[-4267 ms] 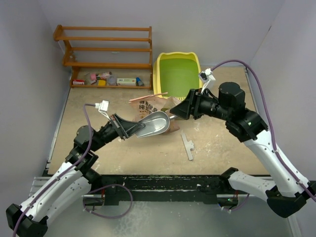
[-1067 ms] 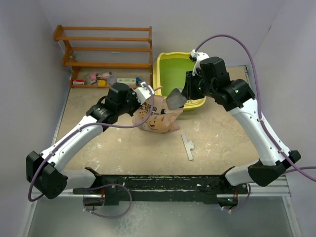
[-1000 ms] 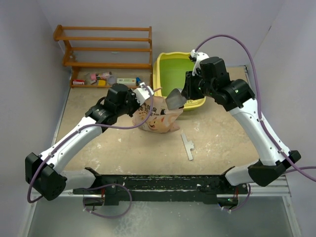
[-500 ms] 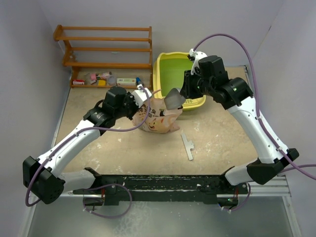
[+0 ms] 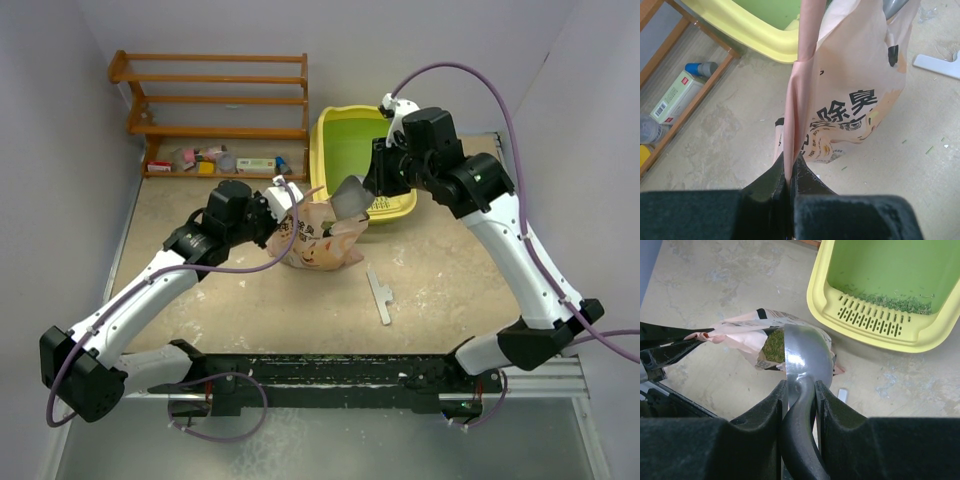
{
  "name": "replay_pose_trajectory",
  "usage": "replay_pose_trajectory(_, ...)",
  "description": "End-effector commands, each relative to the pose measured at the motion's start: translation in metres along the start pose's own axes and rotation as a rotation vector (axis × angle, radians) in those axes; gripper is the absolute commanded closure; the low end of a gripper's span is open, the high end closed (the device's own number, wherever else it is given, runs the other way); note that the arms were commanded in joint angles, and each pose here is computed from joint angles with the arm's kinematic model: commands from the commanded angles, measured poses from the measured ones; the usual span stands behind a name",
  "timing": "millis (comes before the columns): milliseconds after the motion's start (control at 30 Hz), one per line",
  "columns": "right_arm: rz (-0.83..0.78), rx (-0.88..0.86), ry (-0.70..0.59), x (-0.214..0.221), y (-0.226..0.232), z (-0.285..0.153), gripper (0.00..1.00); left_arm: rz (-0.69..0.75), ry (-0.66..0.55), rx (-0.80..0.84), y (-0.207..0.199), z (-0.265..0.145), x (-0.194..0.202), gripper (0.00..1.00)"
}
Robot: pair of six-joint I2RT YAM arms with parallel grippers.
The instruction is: Fill the litter box with clean litter
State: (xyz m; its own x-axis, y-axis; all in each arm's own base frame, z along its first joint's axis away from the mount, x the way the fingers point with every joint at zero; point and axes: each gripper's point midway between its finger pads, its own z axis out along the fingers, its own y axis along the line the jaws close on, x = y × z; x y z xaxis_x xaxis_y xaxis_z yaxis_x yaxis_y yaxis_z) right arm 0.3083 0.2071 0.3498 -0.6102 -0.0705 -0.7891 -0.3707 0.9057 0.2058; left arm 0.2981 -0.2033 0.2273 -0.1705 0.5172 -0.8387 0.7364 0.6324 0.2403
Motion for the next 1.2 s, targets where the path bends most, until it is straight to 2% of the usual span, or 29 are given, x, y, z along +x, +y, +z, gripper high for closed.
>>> replay_pose_trajectory(0, -0.006, -0.045, -0.096, -0.022, 0.009, -0.006, 1.00, -0.020, -0.093, -0.005, 0.001, -0.010, -0.022, 1.00)
replay_pose_trajectory(167, 0.005, -0.048, -0.047, 0.009, 0.004, 0.006, 1.00, -0.028, -0.103, 0.013, -0.001, -0.008, -0.025, 1.00)
replay_pose_trajectory(433, 0.004, -0.042, 0.023, 0.036, 0.000, 0.006, 1.00, -0.028, -0.143, 0.007, 0.002, -0.011, -0.040, 1.00)
replay_pose_trajectory(633, 0.024, -0.030, 0.032, 0.039, -0.001, 0.023, 1.00, 0.013, -0.199, 0.066, -0.001, -0.013, -0.067, 1.00)
replay_pose_trajectory(867, 0.042, -0.021, 0.020, 0.033, 0.001, 0.037, 1.00, 0.041, -0.252, 0.012, 0.011, -0.020, -0.084, 1.00)
replay_pose_trajectory(1167, 0.010, 0.037, 0.083, 0.054, -0.002, 0.065, 1.00, 0.009, -0.287, -0.069, 0.019, -0.022, -0.077, 1.00)
